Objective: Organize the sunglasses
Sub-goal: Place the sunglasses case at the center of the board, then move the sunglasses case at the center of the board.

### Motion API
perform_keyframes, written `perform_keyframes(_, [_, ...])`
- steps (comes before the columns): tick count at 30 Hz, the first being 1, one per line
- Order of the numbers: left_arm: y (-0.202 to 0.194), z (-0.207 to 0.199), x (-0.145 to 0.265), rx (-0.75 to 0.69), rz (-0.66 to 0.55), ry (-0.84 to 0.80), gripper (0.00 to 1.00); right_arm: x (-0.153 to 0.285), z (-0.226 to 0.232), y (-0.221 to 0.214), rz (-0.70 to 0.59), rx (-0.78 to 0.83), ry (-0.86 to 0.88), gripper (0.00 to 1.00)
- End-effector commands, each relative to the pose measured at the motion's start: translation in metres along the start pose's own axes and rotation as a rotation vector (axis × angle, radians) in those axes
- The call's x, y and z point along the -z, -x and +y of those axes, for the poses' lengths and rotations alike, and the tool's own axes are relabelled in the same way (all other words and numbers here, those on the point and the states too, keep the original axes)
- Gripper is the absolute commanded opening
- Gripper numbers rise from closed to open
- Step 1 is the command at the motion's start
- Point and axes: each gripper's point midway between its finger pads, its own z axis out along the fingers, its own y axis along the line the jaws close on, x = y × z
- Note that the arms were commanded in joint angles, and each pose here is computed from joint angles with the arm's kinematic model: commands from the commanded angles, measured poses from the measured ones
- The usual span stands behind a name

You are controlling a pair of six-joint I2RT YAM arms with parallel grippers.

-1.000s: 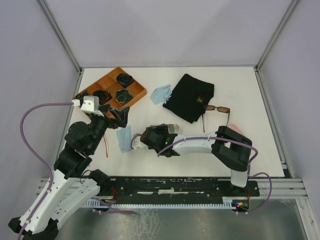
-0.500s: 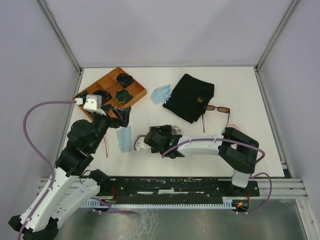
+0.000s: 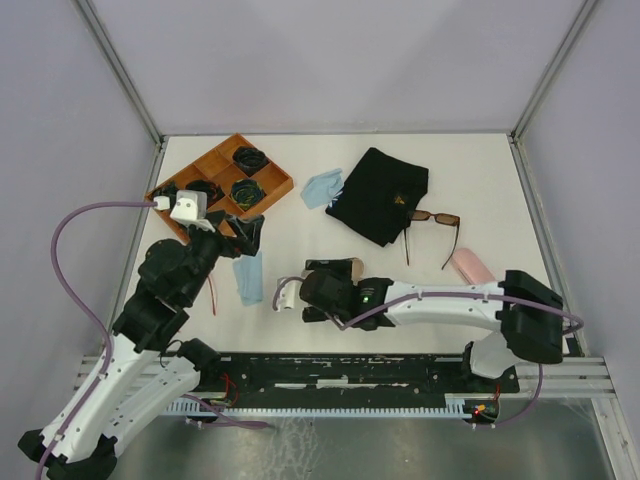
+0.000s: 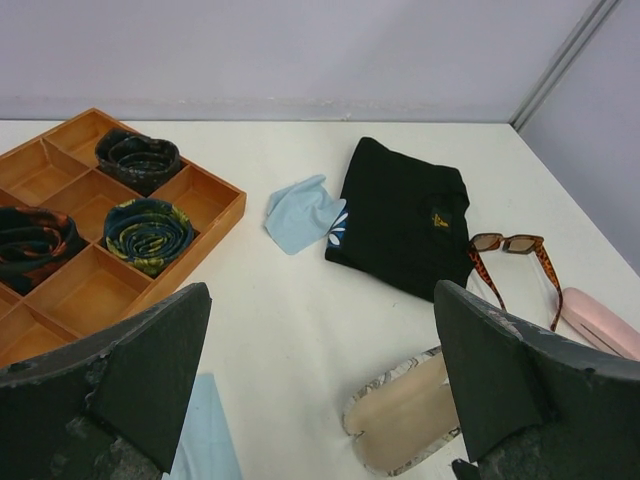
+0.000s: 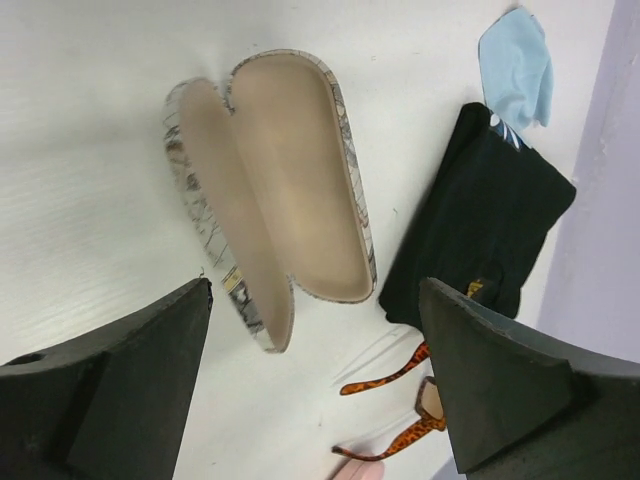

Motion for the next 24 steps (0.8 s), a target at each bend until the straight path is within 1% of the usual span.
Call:
perform_keyframes(1, [0.0,-0.007,-0.004,0.034,-0.011,-0.033,0.99,0.036,0.0,0.009,-0.113,-0.229,0.049,0.93])
perform_keyframes(4, [-0.01,-0.009,-0.009,0.051,0.014,-0.036,0.99,0.049,-0.01,0.01,-0.181,-0.393,0.043,0.92])
perform_keyframes(6, [-0.018,-0.011,-0.013,0.07,0.037,-0.04,0.99,0.049,-0.025,-0.001,-0.198,-0.567,0.046,0.89])
perform_keyframes(8, [-0.028,-0.011,-0.017,0.093,0.064,-0.033,1.0,0.048,-0.041,-0.017,-0.204,-0.753,0.016,0.84])
perform_keyframes(11, [-0.045,-0.013,-0.023,0.131,0.107,-0.033,0.99,0.04,-0.06,-0.053,-0.156,-1.025,-0.024,0.74])
perform_keyframes(13, [-0.058,-0.015,-0.028,0.149,0.139,-0.041,0.98,0.033,-0.064,-0.071,-0.127,-1.144,-0.039,0.67])
perform_keyframes(16, [-0.073,-0.02,-0.034,0.164,0.178,-0.062,0.96,0.019,-0.062,-0.082,-0.103,-1.253,-0.011,0.62])
perform_keyframes(19, [-0.08,-0.022,-0.039,0.166,0.197,-0.07,0.95,0.001,-0.056,-0.08,-0.1,-1.324,0.054,0.57])
perform_keyframes(24, [-0.085,-0.021,-0.041,0.153,0.209,-0.062,0.95,-0.02,-0.05,-0.08,-0.086,-1.345,0.082,0.56])
